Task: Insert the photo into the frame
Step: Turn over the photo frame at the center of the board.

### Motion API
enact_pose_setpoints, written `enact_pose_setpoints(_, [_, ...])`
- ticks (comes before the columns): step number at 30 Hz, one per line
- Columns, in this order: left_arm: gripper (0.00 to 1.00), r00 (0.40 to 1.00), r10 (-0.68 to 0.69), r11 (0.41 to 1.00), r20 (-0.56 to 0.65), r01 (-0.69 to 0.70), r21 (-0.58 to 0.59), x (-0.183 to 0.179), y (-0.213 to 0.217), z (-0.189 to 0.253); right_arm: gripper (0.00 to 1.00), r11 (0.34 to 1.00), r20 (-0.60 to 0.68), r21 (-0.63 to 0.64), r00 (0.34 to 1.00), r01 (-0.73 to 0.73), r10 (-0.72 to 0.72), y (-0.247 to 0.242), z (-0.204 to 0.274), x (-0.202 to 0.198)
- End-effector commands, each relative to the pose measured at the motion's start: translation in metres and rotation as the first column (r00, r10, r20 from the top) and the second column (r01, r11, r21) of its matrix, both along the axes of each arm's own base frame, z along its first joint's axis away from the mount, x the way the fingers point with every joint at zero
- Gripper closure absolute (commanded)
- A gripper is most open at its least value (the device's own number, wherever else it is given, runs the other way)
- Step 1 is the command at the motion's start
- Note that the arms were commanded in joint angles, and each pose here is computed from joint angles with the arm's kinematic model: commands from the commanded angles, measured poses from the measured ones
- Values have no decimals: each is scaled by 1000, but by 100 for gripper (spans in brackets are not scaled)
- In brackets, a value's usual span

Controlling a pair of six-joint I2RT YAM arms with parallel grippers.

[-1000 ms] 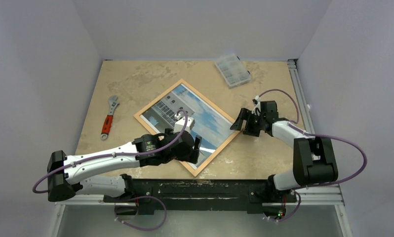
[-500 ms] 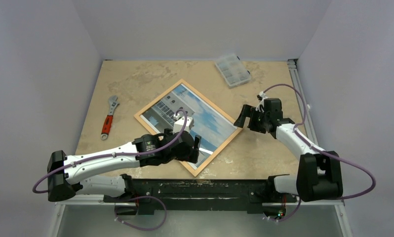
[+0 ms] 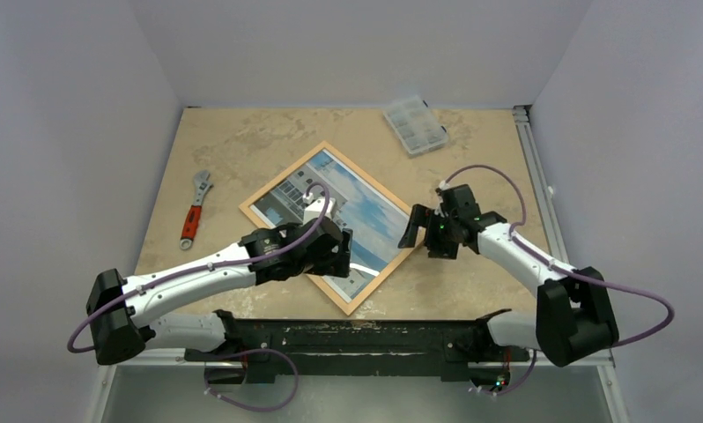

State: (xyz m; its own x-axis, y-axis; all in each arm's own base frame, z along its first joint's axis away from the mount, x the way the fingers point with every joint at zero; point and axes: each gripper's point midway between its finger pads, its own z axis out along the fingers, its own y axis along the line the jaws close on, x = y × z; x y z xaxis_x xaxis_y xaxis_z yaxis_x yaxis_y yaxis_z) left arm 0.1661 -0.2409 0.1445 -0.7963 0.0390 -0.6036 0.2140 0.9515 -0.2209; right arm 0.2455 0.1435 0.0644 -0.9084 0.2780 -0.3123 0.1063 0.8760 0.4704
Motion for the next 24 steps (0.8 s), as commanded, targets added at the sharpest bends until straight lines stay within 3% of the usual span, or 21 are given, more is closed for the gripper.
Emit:
enact_pose_setpoints(1, [0, 999, -36, 999, -33, 35, -22, 5, -5, -4, 10, 1000, -53, -23, 998, 17, -19, 21, -13, -17])
enact_pose_setpoints(3, [0, 998, -52, 999, -31, 51, -16, 7, -4, -2, 16, 998, -55, -67, 998, 10, -13, 26, -21, -18])
enact_pose_setpoints(17, [0, 999, -48, 999, -22, 48, -10, 2, 13, 0, 35, 935, -40, -355, 999, 1, -16, 18, -50, 16])
enact_pose_setpoints(21, [0, 999, -44, 999, -23, 43, -14, 1, 16, -1, 48, 891, -48, -455, 999, -15, -7, 3, -54, 22])
enact_pose_setpoints(24, [1, 999, -39, 999, -30, 39, -10, -1, 18, -4, 67, 857, -50, -514, 999, -30, 5, -5, -55, 29])
